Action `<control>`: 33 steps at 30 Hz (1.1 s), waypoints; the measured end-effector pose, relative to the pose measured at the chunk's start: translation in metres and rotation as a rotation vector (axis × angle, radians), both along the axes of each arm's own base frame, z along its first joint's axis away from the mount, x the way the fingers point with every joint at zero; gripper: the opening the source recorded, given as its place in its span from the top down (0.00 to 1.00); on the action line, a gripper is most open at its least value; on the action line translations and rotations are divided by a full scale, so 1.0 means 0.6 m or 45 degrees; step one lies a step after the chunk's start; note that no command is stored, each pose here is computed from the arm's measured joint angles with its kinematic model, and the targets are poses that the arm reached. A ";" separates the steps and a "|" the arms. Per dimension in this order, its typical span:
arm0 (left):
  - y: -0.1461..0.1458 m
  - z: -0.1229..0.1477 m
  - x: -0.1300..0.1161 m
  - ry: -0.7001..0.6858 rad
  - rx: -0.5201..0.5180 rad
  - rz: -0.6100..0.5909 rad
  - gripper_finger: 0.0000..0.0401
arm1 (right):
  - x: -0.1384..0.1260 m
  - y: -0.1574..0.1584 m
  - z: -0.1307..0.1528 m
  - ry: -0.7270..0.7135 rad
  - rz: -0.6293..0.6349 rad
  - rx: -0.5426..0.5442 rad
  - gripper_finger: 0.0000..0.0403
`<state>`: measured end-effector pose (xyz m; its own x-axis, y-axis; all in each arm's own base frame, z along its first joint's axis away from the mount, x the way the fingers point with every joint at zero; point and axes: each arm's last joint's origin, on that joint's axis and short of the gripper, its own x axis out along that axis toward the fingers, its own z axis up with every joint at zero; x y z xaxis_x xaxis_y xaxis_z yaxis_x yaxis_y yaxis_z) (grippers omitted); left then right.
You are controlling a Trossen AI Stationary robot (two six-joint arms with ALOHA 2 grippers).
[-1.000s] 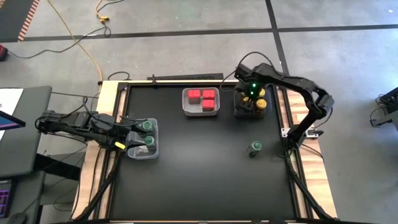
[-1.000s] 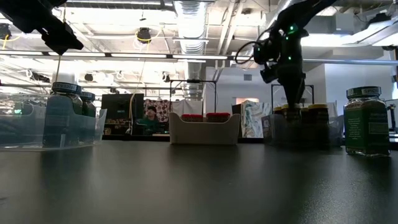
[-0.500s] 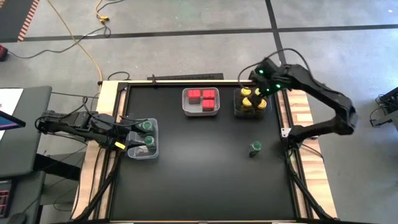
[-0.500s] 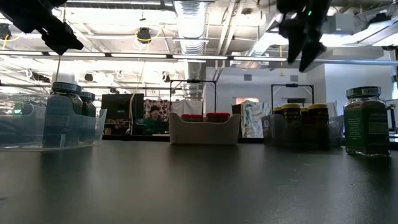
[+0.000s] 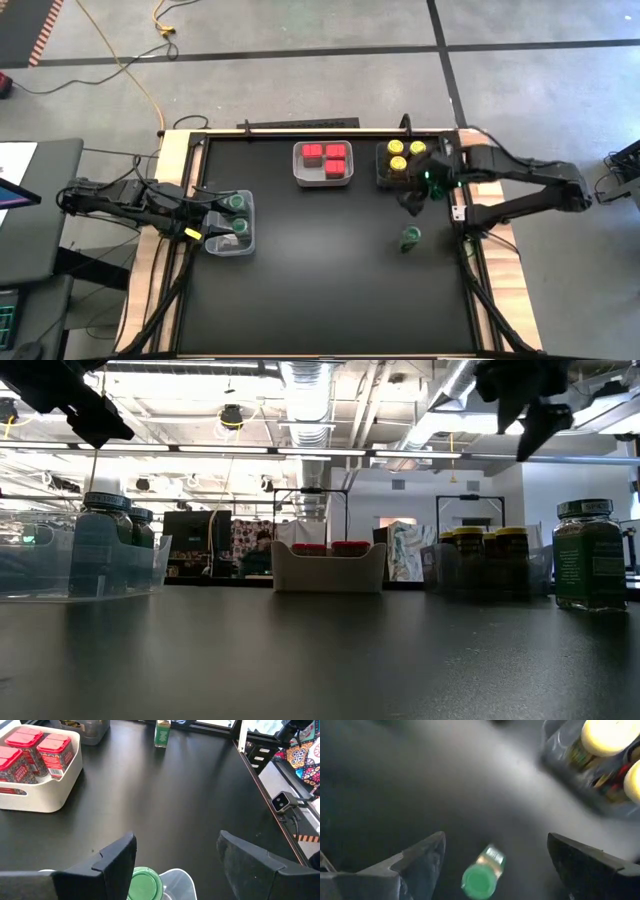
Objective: Sort spices by type
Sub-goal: Put the green seasoning bottle into the transparent bin
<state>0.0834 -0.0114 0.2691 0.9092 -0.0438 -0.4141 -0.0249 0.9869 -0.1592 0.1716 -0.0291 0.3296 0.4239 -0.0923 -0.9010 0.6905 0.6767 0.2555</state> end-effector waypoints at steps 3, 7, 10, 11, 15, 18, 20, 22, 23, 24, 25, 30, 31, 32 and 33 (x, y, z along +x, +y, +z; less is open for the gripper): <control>0.000 0.000 0.000 0.000 0.000 0.000 0.34 | -0.001 0.028 -0.012 0.030 0.019 0.029 0.06; 0.000 0.000 0.000 0.000 0.000 0.000 0.34 | -0.002 0.054 -0.023 0.130 0.091 0.045 0.06; 0.000 0.000 0.002 0.004 0.001 0.000 0.34 | 0.000 0.068 -0.028 0.181 0.158 0.039 0.06; -0.001 0.000 0.003 0.000 0.000 0.000 0.34 | 0.001 0.071 -0.030 0.198 0.187 0.032 0.06; -0.001 0.001 0.005 -0.003 -0.003 0.002 0.34 | 0.005 0.090 -0.035 0.223 0.351 -0.017 0.06; -0.001 0.003 0.007 -0.021 -0.001 -0.001 0.34 | 0.010 0.100 -0.040 0.260 0.480 -0.064 0.06; -0.001 0.003 0.009 -0.019 0.004 0.005 0.34 | 0.014 0.106 -0.044 0.281 0.553 -0.087 0.06; -0.001 0.002 0.010 -0.008 0.010 0.013 0.34 | 0.018 0.110 -0.049 0.305 0.626 -0.110 0.06; -0.001 0.002 0.011 -0.006 0.013 0.020 0.34 | 0.021 0.112 -0.051 0.319 0.662 -0.122 0.06; -0.001 0.002 0.012 -0.005 0.016 0.031 0.34 | 0.023 0.114 -0.054 0.330 0.695 -0.131 0.06; 0.000 0.001 0.012 -0.002 0.020 0.046 0.34 | 0.026 0.115 -0.056 0.341 0.728 -0.141 0.06; 0.000 -0.001 0.018 0.022 0.035 0.073 0.34 | 0.032 0.116 -0.061 0.367 0.898 -0.196 0.06; 0.000 -0.002 0.019 0.027 0.038 0.073 0.34 | 0.033 0.116 -0.061 0.362 0.923 -0.206 0.06; 0.000 -0.002 0.020 0.031 0.041 0.072 0.34 | 0.033 0.115 -0.061 0.356 0.932 -0.217 0.06; -0.001 -0.003 0.020 0.036 0.040 0.072 0.34 | 0.034 0.114 -0.061 0.356 0.935 -0.235 0.06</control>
<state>0.0953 -0.0117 0.2676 0.8978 0.0209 -0.4399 -0.0849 0.9883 -0.1263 0.1919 0.0392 0.2932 0.1951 -0.0358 -0.9801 0.0751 0.9969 -0.0214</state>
